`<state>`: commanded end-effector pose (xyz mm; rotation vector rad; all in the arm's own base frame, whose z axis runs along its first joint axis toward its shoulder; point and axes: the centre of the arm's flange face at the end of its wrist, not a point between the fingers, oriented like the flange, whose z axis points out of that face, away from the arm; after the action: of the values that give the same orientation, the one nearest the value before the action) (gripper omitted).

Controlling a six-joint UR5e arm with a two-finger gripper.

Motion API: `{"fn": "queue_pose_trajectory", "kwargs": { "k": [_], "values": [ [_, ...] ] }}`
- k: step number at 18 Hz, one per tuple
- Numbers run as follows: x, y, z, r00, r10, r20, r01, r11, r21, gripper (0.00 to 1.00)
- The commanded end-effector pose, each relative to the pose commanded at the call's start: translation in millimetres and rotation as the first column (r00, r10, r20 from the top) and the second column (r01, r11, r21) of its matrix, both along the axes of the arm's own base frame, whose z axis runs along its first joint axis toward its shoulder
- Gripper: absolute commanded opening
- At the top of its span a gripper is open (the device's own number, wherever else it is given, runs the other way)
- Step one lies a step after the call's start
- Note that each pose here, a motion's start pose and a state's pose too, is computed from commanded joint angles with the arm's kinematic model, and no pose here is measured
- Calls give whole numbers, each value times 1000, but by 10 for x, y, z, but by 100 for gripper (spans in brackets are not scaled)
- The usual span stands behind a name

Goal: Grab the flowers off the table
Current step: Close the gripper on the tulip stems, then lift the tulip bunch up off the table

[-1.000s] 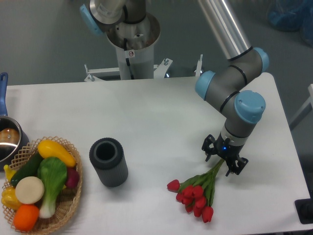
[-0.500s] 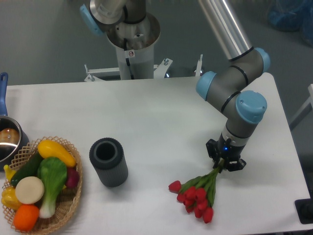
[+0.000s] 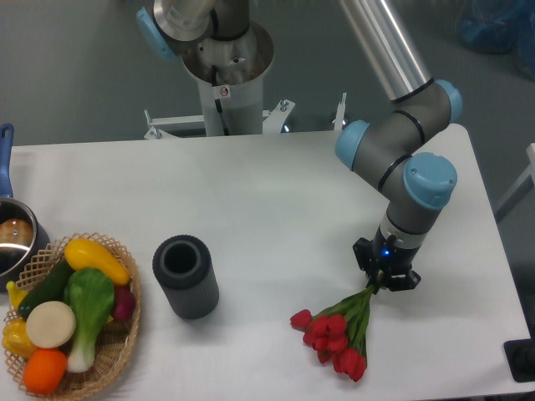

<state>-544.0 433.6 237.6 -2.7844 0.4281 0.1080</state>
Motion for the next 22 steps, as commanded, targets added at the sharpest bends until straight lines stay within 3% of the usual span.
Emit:
{"fn": "queue_pose_trajectory", "kwargs": {
  "k": [7,10,14,19,22],
  "values": [
    [47,73,780,998,20,-51,-12,988,157,13],
    [137,21,1083,998,55,-37,-46,973,225,13],
    [185,-73,1569,986,156,56,-166,912,376,13],
    [157,-218,1828,978,136,159,-200,831,519,13],
    [179,-249,1943,977,118,177,-198,805,559,13]
  ]
}}
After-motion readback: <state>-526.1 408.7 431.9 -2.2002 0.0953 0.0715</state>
